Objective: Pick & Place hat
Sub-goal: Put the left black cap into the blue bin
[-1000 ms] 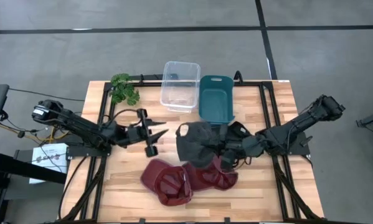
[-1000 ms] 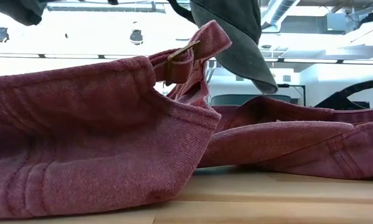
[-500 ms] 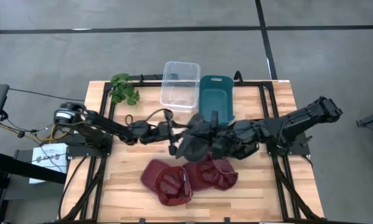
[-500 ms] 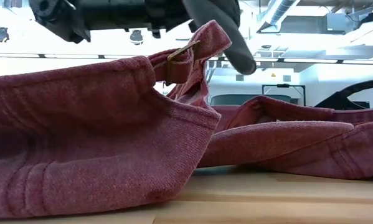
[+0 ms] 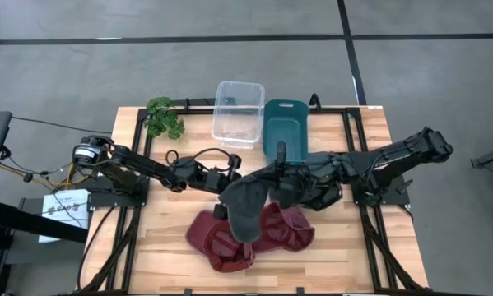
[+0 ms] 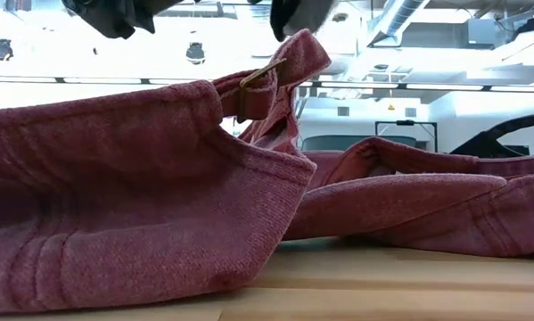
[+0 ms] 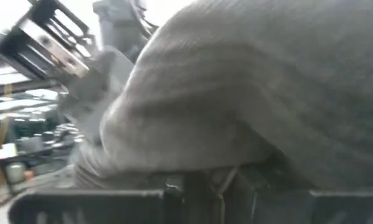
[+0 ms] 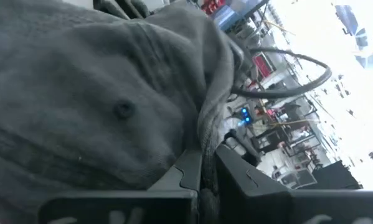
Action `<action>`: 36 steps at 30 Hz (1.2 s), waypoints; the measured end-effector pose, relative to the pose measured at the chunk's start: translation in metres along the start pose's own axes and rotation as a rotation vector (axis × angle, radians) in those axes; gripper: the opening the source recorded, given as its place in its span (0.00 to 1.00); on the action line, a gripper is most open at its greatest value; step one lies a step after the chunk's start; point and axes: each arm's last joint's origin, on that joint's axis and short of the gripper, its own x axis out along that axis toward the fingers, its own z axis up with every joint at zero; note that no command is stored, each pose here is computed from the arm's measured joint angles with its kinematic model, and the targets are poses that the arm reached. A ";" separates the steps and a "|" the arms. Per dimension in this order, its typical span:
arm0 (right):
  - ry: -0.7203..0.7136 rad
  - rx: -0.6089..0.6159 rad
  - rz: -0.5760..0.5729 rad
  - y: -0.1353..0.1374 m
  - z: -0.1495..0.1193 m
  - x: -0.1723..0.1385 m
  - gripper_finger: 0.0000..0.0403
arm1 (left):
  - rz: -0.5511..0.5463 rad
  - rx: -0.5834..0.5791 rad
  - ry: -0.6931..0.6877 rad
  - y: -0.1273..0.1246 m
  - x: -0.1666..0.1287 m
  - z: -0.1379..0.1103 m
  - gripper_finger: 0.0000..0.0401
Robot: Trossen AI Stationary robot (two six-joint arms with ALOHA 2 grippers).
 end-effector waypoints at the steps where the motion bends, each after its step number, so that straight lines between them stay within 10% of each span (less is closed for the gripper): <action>1: -0.015 0.002 0.004 -0.002 0.002 0.000 0.03 | -0.013 -0.017 0.004 0.000 0.000 -0.001 0.16; 25: 0.005 -0.003 0.055 -0.057 0.043 -0.028 0.03 | -0.106 -0.205 0.287 -0.010 -0.004 -0.026 0.15; 36: 0.086 -0.012 0.033 -0.086 0.035 -0.035 0.03 | 0.123 -0.158 0.391 -0.004 -0.006 -0.033 0.15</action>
